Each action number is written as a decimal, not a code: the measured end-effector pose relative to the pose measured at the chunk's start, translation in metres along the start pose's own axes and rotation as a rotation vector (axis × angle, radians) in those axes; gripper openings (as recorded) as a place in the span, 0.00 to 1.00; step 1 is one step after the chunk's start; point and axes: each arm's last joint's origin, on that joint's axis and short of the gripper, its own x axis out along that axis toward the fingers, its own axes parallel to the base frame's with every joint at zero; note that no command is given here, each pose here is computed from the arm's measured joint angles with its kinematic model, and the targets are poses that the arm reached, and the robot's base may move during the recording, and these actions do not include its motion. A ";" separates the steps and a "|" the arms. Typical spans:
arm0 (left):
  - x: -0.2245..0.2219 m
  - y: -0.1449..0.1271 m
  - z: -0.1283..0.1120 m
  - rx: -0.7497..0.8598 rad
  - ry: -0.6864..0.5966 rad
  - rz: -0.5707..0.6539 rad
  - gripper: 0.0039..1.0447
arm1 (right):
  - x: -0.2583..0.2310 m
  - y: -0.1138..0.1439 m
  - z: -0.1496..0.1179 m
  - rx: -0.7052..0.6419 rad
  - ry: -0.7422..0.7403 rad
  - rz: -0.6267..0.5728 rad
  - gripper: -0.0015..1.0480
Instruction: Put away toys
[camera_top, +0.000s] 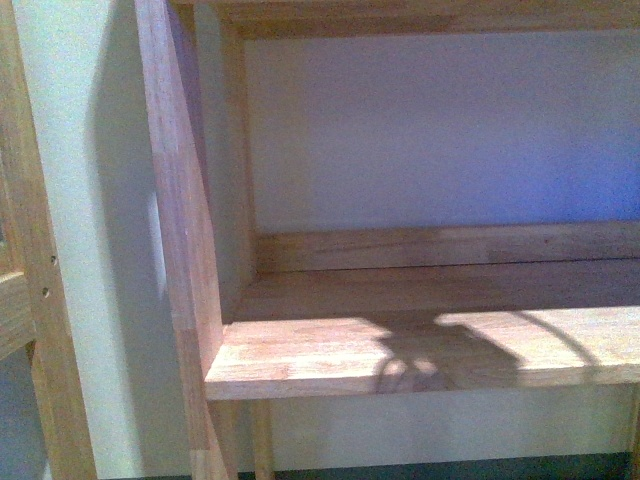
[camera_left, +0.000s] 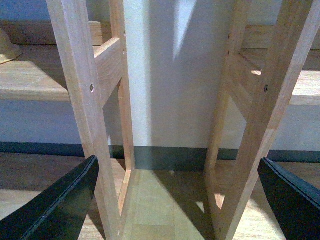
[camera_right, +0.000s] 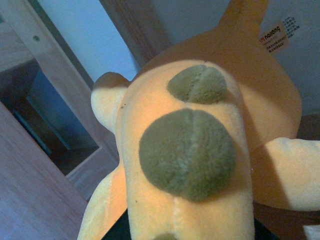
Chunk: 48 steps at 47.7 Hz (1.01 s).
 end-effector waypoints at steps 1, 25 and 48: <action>0.000 0.000 0.000 0.000 0.000 0.000 0.95 | 0.001 -0.001 -0.001 0.001 0.004 -0.003 0.19; 0.000 0.000 0.000 0.000 0.000 0.000 0.95 | 0.005 -0.006 -0.016 -0.019 0.106 -0.018 0.19; 0.000 0.000 0.000 0.000 0.000 0.000 0.95 | 0.008 -0.004 -0.019 -0.034 0.095 0.004 0.43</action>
